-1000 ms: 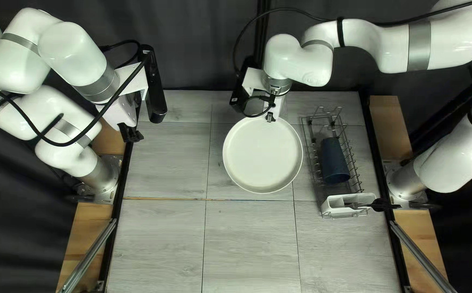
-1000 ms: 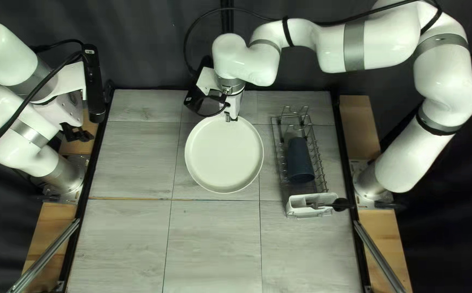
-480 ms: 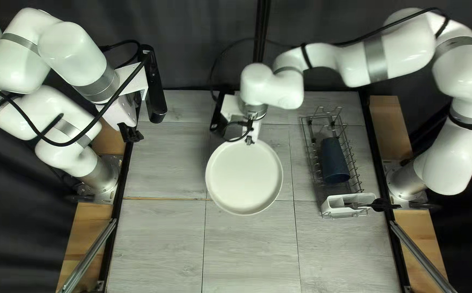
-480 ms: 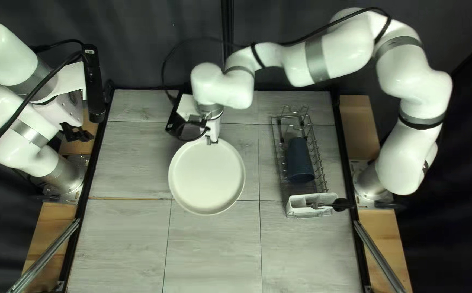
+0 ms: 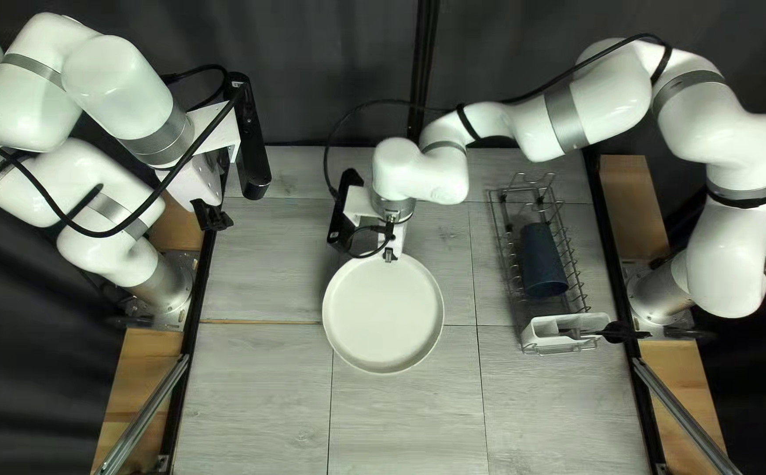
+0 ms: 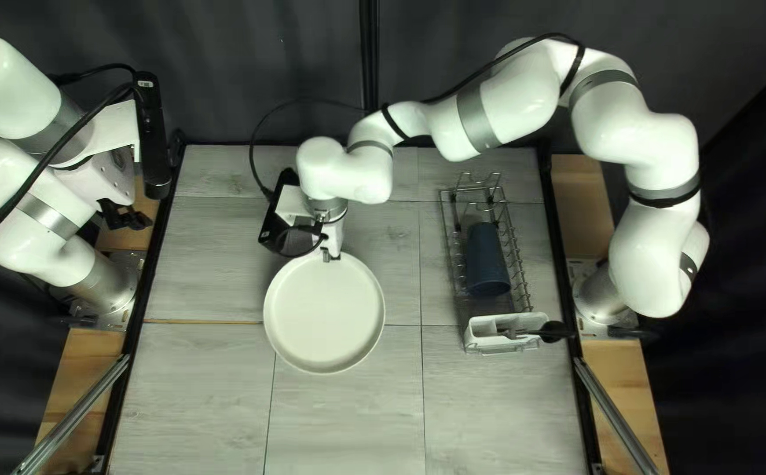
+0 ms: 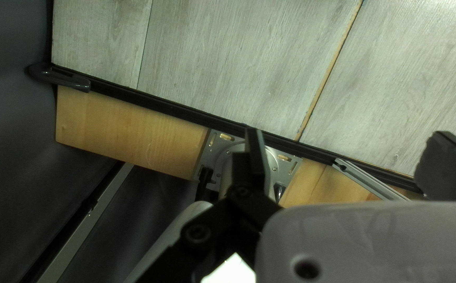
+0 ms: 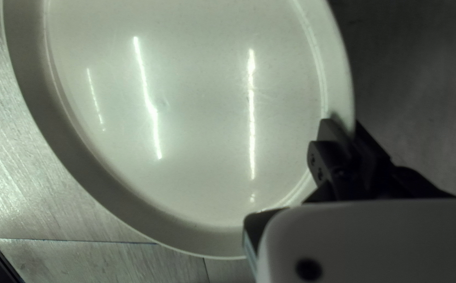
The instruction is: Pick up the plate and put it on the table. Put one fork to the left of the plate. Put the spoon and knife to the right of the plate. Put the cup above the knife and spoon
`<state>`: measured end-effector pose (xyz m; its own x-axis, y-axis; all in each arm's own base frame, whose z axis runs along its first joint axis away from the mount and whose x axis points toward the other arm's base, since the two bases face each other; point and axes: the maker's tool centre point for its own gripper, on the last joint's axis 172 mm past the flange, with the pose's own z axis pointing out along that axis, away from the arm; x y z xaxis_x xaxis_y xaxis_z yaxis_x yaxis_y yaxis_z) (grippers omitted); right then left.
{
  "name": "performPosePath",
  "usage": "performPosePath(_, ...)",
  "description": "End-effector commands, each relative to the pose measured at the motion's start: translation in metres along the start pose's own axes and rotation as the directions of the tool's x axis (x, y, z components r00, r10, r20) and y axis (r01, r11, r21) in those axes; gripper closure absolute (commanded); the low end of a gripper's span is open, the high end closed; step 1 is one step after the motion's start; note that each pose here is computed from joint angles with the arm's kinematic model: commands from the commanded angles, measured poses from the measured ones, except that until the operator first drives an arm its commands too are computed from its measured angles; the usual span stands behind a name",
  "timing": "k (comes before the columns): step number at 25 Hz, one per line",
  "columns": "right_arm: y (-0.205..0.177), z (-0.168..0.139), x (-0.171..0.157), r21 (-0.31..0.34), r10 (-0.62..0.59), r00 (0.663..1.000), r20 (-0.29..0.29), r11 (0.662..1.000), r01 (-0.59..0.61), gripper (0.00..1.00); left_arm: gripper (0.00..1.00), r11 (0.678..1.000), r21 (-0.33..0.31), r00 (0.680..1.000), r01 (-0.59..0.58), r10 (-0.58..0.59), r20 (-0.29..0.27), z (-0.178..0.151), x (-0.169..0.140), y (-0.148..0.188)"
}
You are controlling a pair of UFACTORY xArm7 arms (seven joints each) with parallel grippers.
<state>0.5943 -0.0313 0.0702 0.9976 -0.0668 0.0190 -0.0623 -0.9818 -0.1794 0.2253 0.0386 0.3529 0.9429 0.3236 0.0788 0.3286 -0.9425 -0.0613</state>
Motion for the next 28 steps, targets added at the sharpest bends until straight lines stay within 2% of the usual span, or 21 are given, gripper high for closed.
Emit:
performPosePath(1,-0.006,0.01,0.002,0.034,-0.025,1.0,-0.003,0.999,0.025,1.0,0.0,1.0,0.0,1.0,0.0,0.0,0.0,0.0,0.0,0.0)
performPosePath(10,-0.004,0.024,0.008,0.049,-0.035,0.999,0.006,0.998,0.035,0.99,0.0,1.0,0.0,1.0,0.0,0.0,0.0,0.0,0.0,0.0)
performPosePath(11,-0.003,0.026,0.009,0.047,-0.039,0.999,0.006,0.998,0.038,0.95,0.0,1.0,0.0,1.0,0.0,0.0,0.0,0.0,0.0,0.0)
performPosePath(12,-0.001,0.028,0.01,0.041,-0.043,0.999,0.007,0.998,0.043,0.71,0.0,1.0,0.0,1.0,0.0,0.0,0.0,0.0,0.0,0.0)
performPosePath(13,0.0,0.029,0.01,0.036,-0.047,0.999,0.008,0.998,0.047,0.61,0.0,1.0,0.0,1.0,0.0,0.0,0.0,0.0,0.0,0.0)
performPosePath(14,0.002,0.032,0.011,0.021,-0.055,0.998,0.01,0.998,0.055,0.28,0.0,1.0,0.0,1.0,0.0,0.0,0.0,0.0,0.0,0.0)
performPosePath(15,0.003,0.034,0.011,0.013,-0.058,0.998,0.012,0.998,0.058,0.15,0.0,1.0,0.0,1.0,0.0,0.0,0.0,0.0,0.0,0.0)
performPosePath(17,0.01,0.042,0.013,-0.018,-0.069,0.997,0.018,0.997,0.07,0.0,0.0,1.0,0.0,1.0,0.0,0.0,0.0,0.0,0.0,0.0)
performPosePath(20,0.016,0.041,0.011,-0.055,-0.078,0.997,0.021,0.995,0.079,0.0,0.0,1.0,0.0,1.0,0.0,0.0,0.0,0.0,0.0,0.0)
performPosePath(23,0.023,0.024,0.003,-0.106,-0.088,0.996,0.026,0.99,0.09,0.0,0.0,1.0,0.0,1.0,0.0,0.0,0.0,0.0,0.0,0.0)
performPosePath(28,0.039,-0.035,-0.034,-0.191,-0.096,0.994,0.046,0.976,0.103,0.0,0.0,1.0,0.0,1.0,0.0,0.0,0.0,0.0,0.0,0.0)
